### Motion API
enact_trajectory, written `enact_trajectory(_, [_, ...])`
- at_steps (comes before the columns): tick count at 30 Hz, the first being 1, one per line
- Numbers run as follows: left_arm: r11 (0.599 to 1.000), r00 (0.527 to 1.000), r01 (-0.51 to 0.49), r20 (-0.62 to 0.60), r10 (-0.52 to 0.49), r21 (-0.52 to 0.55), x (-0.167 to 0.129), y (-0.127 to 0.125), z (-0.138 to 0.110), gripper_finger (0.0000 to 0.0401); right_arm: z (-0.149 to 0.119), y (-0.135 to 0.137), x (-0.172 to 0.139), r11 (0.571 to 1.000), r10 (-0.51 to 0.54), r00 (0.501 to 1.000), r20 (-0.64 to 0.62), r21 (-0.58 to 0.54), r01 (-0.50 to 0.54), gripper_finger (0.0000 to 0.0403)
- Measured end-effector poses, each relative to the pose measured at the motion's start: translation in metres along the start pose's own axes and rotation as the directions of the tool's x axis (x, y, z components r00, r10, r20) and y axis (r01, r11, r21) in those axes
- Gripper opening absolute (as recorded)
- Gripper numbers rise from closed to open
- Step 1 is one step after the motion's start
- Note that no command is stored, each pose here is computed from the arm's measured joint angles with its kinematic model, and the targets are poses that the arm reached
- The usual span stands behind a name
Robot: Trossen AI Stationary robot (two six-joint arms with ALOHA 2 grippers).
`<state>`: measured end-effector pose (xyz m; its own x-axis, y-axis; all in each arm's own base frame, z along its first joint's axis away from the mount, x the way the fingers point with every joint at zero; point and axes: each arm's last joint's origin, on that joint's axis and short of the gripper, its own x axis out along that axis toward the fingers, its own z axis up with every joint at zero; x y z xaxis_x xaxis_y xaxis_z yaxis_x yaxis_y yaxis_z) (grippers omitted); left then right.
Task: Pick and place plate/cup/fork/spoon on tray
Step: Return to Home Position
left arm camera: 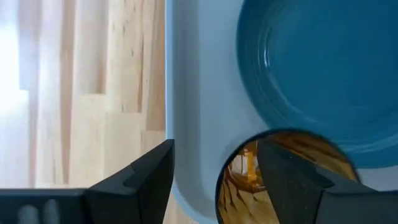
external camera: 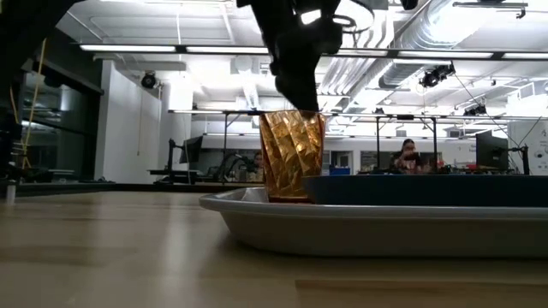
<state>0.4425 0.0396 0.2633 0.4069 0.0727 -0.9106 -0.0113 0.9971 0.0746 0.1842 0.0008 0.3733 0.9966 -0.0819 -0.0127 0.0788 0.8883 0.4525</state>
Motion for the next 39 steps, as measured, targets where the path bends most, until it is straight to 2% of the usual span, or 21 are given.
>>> enact_trajectory(9, [1.000, 0.999, -0.006, 0.048, 0.006, -0.010, -0.034, 0.004, 0.014, 0.0223, 0.000, 0.000, 0.000, 1.000, 0.000, 1.000, 0.000, -0.001, 0.000, 0.0000])
enact_trajectory(15, [0.997, 0.997, -0.014, 0.081, 0.020, -0.079, -0.062, 0.015, 0.016, 0.0223, 0.000, 0.000, 0.000, 1.000, 0.000, 1.000, 0.000, -0.008, 0.000, 0.0000])
enact_trajectory(19, [0.987, 0.990, -0.011, 0.135, 0.032, -0.158, -0.092, 0.022, 0.012, 0.0223, 0.000, 0.000, 0.000, 1.000, 0.000, 1.000, 0.000, -0.025, 0.000, 0.0000])
enact_trajectory(25, [0.982, 0.965, 0.019, 0.262, 0.031, -0.186, -0.146, 0.023, 0.001, 0.0223, 0.000, 0.000, 0.000, 0.999, 0.002, 1.000, 0.002, -0.034, -0.002, 0.0000])
enact_trajectory(29, [0.977, 0.907, 0.045, 0.419, 0.048, -0.209, -0.180, 0.019, -0.009, 0.0223, 0.000, 0.000, 0.000, 0.999, 0.005, 1.000, 0.002, -0.034, -0.005, 0.0000])
enact_trajectory(33, [0.972, 0.801, 0.093, 0.597, 0.056, -0.216, -0.207, 0.010, -0.032, 0.0223, 0.001, 0.001, 0.000, 0.999, 0.010, 1.000, 0.005, -0.034, -0.010, 0.0000])
enact_trajectory(37, [0.970, 0.670, 0.153, 0.742, 0.037, -0.186, -0.219, -0.007, -0.070, 0.0223, 0.001, 0.001, 0.000, 0.999, 0.010, 1.000, 0.005, -0.034, -0.010, 0.0000])
enact_trajectory(39, [0.968, 0.578, 0.192, 0.816, 0.019, -0.159, -0.224, -0.015, -0.091, 0.0223, 0.001, 0.001, 0.000, 0.999, 0.011, 1.000, 0.007, -0.034, -0.011, 0.0000])
